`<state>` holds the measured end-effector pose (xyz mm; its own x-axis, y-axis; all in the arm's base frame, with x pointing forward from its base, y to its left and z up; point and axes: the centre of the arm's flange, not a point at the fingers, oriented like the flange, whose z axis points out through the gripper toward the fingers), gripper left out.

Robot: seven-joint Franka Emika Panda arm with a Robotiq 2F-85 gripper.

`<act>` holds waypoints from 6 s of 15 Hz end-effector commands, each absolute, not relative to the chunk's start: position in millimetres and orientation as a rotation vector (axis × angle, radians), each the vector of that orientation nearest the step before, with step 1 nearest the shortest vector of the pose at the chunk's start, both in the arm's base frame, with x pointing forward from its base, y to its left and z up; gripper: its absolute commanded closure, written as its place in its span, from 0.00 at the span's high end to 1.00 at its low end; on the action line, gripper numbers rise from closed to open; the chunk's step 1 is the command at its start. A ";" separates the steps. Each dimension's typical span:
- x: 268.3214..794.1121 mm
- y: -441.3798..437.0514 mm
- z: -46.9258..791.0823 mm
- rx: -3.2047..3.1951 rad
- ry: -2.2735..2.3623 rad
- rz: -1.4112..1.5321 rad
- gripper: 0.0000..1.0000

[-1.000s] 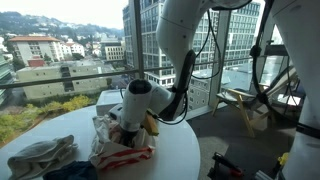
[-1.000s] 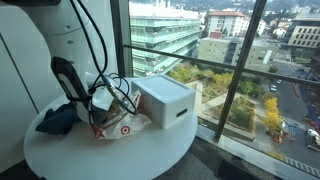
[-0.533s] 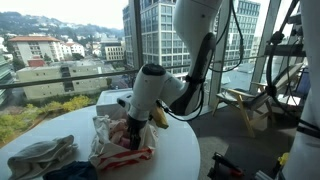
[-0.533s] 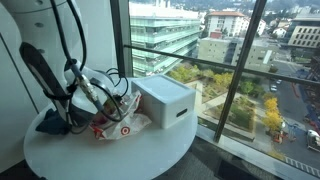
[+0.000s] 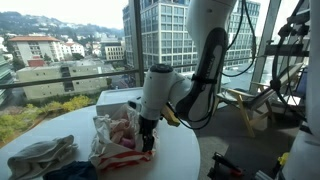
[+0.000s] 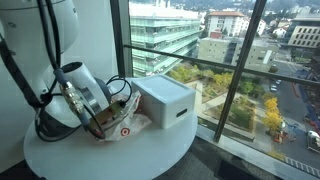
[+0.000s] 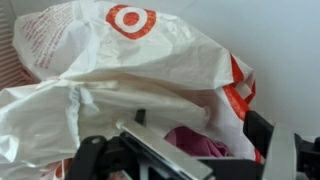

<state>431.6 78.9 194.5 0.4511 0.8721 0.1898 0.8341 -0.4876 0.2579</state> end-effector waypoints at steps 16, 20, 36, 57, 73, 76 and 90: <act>454.4 102.2 192.8 2.374 1.661 0.364 1.00; 457.1 103.4 186.9 2.370 1.686 0.388 1.00; 451.2 105.0 158.3 2.354 1.701 0.193 0.27; 454.4 118.9 176.6 2.326 1.748 0.165 0.84; 461.9 113.0 147.9 2.352 1.876 0.041 1.00; 462.0 111.9 144.7 2.304 1.918 0.003 0.90; 457.3 122.4 179.5 2.467 1.822 0.081 0.00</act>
<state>460.3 117.8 144.8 0.2670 0.9625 -0.0473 0.9609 -0.2622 0.0893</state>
